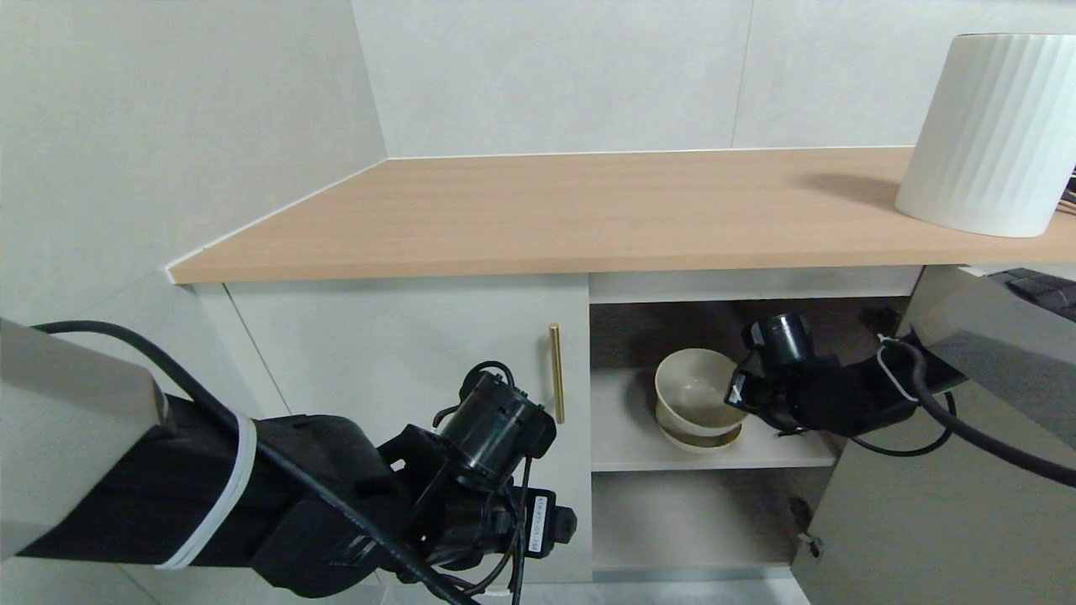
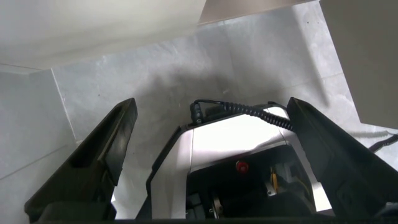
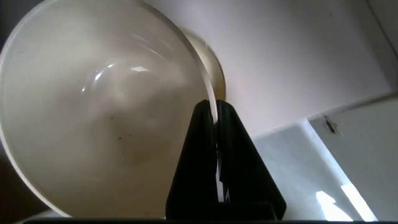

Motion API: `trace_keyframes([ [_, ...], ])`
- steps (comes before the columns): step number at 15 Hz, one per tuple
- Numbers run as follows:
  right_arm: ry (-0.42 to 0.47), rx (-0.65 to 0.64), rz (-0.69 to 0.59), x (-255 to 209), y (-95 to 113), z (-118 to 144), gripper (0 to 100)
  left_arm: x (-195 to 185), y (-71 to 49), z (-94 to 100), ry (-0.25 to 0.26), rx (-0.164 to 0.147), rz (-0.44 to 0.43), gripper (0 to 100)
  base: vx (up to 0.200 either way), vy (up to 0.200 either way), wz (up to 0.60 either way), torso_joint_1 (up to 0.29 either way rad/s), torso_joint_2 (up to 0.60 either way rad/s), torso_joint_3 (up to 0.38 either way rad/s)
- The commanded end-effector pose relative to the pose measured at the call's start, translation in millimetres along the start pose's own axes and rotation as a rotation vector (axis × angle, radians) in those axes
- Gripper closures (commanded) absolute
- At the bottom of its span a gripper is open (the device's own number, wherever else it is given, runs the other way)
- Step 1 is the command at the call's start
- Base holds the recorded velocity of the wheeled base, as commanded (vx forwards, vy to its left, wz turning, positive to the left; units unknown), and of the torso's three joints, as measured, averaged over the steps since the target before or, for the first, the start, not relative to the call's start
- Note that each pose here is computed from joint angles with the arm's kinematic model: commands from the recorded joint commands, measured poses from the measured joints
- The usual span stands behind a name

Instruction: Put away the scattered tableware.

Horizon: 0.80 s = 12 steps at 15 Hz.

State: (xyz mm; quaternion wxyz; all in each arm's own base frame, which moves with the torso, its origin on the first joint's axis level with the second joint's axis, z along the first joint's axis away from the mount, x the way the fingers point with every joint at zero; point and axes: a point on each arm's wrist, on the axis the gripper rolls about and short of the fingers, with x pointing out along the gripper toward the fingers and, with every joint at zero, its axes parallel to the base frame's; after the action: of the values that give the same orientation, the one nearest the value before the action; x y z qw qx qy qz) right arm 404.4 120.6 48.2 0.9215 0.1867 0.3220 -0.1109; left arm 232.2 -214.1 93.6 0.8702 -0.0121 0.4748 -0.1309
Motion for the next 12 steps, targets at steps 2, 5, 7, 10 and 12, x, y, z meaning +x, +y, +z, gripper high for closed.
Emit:
trace_keyframes([
  [2,0.003,-0.002,-0.016,13.6,0.3,-4.7,100,0.2,-0.3,0.3,-0.001,0.0,0.0,0,0.0,0.0,0.0,0.0,0.0,0.0],
  [5,-0.003,-0.001,-0.034,20.7,-1.8,-5.1,100,0.2,-0.3,0.3,-0.001,0.0,0.0,0,0.0,0.0,0.0,0.0,0.0,0.0],
  [7,0.0,-0.003,-0.038,23.6,-2.3,-6.2,100,0.2,-0.3,0.3,-0.001,0.0,0.0,0,0.0,0.0,0.0,0.0,0.0,0.0],
  [10,0.004,-0.006,-0.041,25.8,-2.6,-7.8,100,0.7,-0.3,0.1,0.001,0.0,0.001,0,0.0,0.0,0.0,0.0,0.0,0.0],
  [12,0.002,-0.005,-0.039,25.8,-2.0,-7.1,100,0.7,-0.3,0.1,0.001,0.0,0.001,0,0.0,0.0,0.0,0.0,0.0,0.0],
])
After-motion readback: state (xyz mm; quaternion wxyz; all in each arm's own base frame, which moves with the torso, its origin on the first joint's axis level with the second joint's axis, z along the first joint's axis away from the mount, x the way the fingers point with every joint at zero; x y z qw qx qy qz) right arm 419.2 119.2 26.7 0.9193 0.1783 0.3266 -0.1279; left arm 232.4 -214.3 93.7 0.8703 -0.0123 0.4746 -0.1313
